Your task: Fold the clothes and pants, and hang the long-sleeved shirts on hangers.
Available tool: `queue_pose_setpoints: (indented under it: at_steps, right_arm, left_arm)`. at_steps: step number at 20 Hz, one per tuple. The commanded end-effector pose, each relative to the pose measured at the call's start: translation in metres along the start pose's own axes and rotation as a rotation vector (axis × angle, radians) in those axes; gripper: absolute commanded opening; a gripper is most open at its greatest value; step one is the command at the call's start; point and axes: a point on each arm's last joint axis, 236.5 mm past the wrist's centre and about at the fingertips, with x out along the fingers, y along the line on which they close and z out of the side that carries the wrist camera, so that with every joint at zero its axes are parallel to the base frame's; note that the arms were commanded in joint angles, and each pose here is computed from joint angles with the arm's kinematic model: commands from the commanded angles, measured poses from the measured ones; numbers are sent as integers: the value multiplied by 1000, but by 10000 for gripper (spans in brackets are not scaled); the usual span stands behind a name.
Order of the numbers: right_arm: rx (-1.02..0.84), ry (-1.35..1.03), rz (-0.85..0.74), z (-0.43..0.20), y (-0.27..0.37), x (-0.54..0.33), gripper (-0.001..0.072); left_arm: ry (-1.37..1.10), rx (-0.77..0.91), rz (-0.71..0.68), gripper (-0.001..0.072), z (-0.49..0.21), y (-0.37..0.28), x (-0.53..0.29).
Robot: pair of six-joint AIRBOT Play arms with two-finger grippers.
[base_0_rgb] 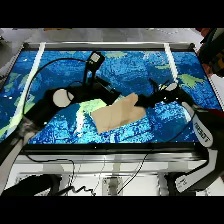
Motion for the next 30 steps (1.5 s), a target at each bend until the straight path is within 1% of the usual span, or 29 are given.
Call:
queue_pose_setpoints:
  at_steps: [1, 3, 6, 9, 13, 14, 16, 19, 20, 21, 22, 23, 24, 25, 26, 27, 30]
  right_arm:
    - [-23, -290, -126, 60, 7, -83, 14]
    - [38, -447, -243, 73, -6, -155, 14]
    - [149, -583, -431, 48, -37, -261, 14]
    - [255, -641, -624, -8, -71, -350, 13]
    - [594, -795, -880, -102, -132, -464, 13]
    - [670, -825, -919, -126, -144, -484, 13]
    - [842, -815, -950, -176, -165, -502, 13]
    - [1072, -750, -932, -239, -184, -497, 15]
    - [1119, -742, -926, -251, -190, -495, 73]
    - [1179, -754, -904, -257, -194, -490, 322]
    - [1196, -761, -881, -256, -196, -485, 548]
    - [1182, -777, -850, -248, -197, -482, 589]
    - [1160, -793, -829, -239, -197, -480, 568]
    - [1111, -793, -823, -228, -195, -478, 399]
    - [1052, -788, -828, -217, -193, -477, 179]
    - [986, -777, -830, -203, -189, -473, 19]
    - [751, -734, -823, -149, -166, -450, 13]
  left_arm:
    - [74, 140, 85, 699, -7, 21, -38]
    - [61, 162, 125, 698, 1, 29, -67]
    - [-16, 170, 176, 698, 24, 34, -108]
    - [-84, 189, 200, 698, 41, 28, -138]
    - [-142, 208, 214, 698, 55, 19, -164]
    - [-150, 210, 216, 698, 56, 18, -167]
    - [-156, 212, 217, 698, 58, 17, -170]
    - [-154, 211, 217, 698, 57, 18, -169]
    - [-154, 211, 217, 698, 57, 18, -169]
    - [-154, 211, 217, 698, 57, 18, -169]
    - [-154, 211, 217, 698, 57, 18, -169]
    - [-154, 211, 217, 698, 57, 18, -169]
    - [-154, 211, 217, 698, 57, 18, -169]
    - [-154, 211, 217, 698, 57, 18, -169]
    - [-154, 211, 217, 698, 57, 18, -169]
    - [-154, 211, 217, 698, 57, 18, -169]
    - [-154, 211, 217, 698, 57, 18, -169]
